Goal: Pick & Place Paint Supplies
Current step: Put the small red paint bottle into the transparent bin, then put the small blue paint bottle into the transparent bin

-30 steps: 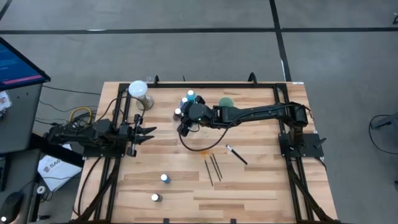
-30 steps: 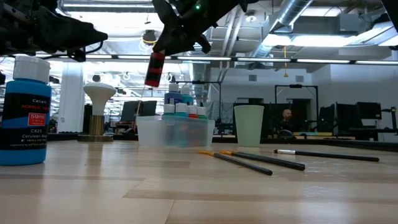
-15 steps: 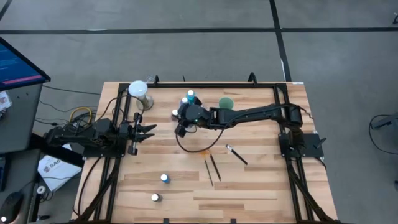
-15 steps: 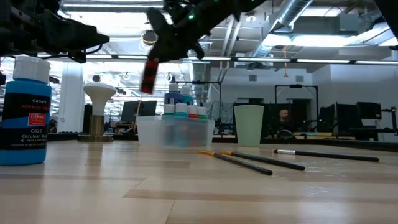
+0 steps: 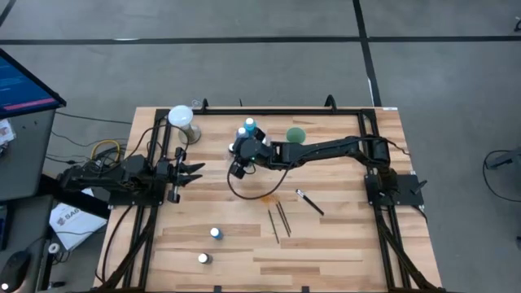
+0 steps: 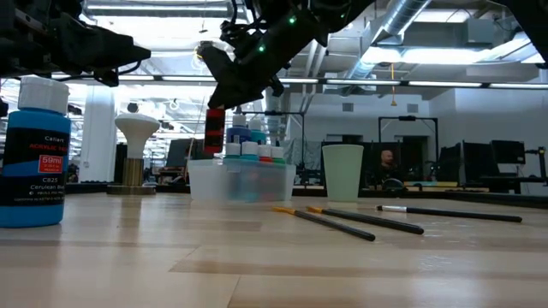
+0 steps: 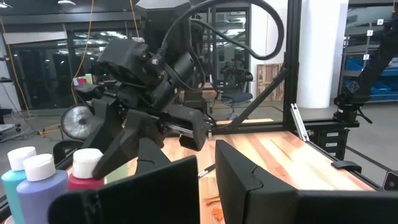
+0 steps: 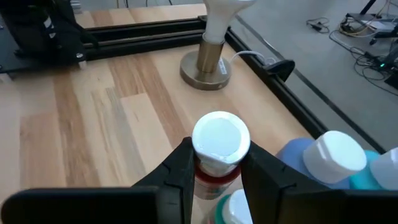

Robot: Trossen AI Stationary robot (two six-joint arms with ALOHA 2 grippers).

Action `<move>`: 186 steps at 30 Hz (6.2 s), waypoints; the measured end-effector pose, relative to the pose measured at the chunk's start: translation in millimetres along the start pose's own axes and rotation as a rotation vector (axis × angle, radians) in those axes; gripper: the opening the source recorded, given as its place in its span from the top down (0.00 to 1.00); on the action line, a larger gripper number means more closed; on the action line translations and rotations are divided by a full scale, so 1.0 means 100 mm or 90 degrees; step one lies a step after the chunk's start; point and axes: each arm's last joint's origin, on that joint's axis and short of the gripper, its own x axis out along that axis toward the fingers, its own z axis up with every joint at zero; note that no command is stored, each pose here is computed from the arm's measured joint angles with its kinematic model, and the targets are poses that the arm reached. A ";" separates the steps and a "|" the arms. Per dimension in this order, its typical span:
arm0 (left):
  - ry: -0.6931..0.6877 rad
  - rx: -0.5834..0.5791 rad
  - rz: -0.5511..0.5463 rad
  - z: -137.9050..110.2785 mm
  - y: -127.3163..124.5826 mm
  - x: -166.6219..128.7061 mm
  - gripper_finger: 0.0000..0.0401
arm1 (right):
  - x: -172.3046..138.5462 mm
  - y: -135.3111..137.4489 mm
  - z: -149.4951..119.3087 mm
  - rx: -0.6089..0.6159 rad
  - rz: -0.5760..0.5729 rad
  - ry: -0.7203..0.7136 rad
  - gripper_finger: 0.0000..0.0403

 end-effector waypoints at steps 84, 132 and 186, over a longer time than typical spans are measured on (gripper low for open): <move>0.000 0.000 0.000 0.00 0.00 0.00 1.00 | 0.37 -0.26 -0.20 0.023 -0.035 0.046 0.56; 0.000 -0.002 -0.013 0.00 -0.02 0.01 1.00 | -1.25 1.55 0.20 -0.021 0.313 -0.026 0.43; 0.037 -0.002 -0.015 -0.05 -0.02 0.07 1.00 | -0.39 2.29 -0.52 -0.025 0.339 -0.062 0.35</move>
